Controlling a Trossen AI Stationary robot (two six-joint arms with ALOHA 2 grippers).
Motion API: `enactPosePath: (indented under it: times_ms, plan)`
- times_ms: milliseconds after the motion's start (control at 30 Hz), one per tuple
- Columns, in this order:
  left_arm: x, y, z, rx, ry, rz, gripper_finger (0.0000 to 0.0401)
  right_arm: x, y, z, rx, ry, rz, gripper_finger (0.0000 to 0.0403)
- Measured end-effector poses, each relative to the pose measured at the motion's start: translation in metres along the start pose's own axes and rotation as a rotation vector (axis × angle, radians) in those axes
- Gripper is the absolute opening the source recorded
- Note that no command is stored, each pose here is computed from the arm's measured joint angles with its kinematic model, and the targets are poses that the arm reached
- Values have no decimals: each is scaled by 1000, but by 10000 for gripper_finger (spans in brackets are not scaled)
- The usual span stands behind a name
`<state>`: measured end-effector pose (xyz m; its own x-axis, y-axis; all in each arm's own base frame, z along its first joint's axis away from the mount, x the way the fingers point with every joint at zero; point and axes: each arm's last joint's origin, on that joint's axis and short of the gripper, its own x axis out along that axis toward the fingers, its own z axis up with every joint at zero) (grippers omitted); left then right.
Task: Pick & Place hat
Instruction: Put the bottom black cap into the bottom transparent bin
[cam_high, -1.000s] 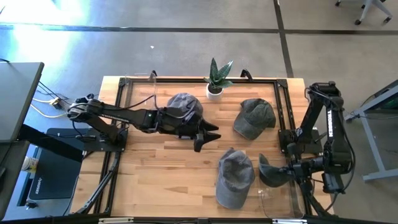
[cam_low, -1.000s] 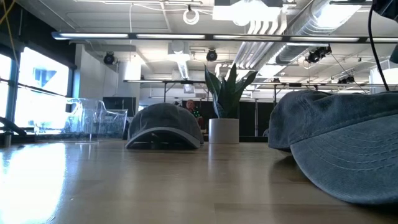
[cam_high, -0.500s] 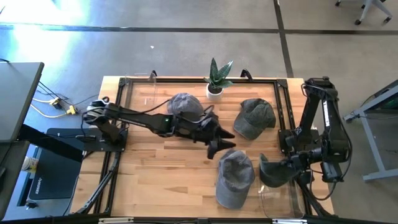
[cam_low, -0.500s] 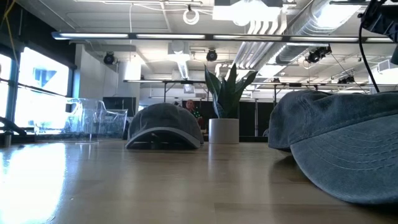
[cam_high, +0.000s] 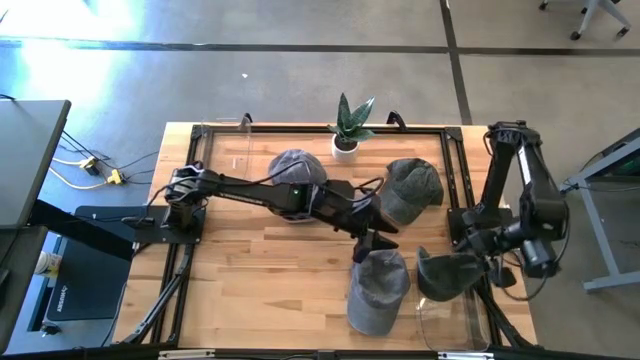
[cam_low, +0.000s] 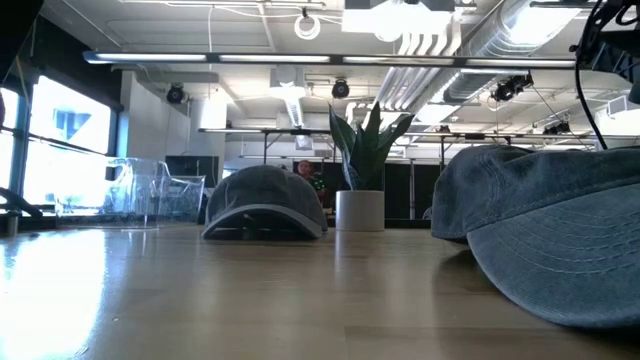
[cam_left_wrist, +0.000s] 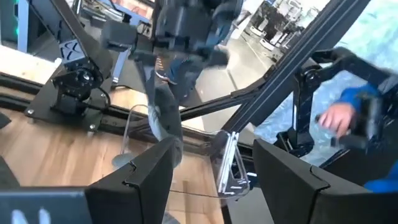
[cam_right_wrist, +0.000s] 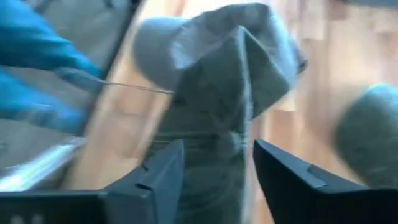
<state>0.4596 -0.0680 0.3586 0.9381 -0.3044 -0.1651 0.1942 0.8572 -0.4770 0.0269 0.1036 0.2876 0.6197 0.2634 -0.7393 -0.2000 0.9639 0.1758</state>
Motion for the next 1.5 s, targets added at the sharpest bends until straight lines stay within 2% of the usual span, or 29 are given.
enactPosePath:
  times_ms: [133,267,367,533,700,767,967,1200,1333,1500]
  plan:
    - [-2,0,0,18,20,15,214,-27,0,15,76,120,174,232]
    - [-1,1,-3,28,43,30,214,-43,2,21,131,283,305,225]
    - [-1,2,-5,25,61,39,214,-42,3,16,118,416,350,190]
    - [-2,4,-10,12,114,65,214,-23,6,-3,62,565,344,100]
    - [-2,5,-12,13,134,76,214,0,6,-21,-1,572,306,18]
    - [-2,5,-12,24,130,73,214,8,3,-27,-14,549,257,5]
    - [-2,5,-12,27,129,75,214,29,-5,-41,-26,450,116,22]
    - [-2,5,-12,27,126,73,214,33,-5,-39,-46,338,67,3]
    - [-2,5,-11,28,123,72,214,33,-5,-39,-33,345,66,8]
    - [-2,5,-12,0,128,69,214,26,-3,-37,-9,438,105,2]
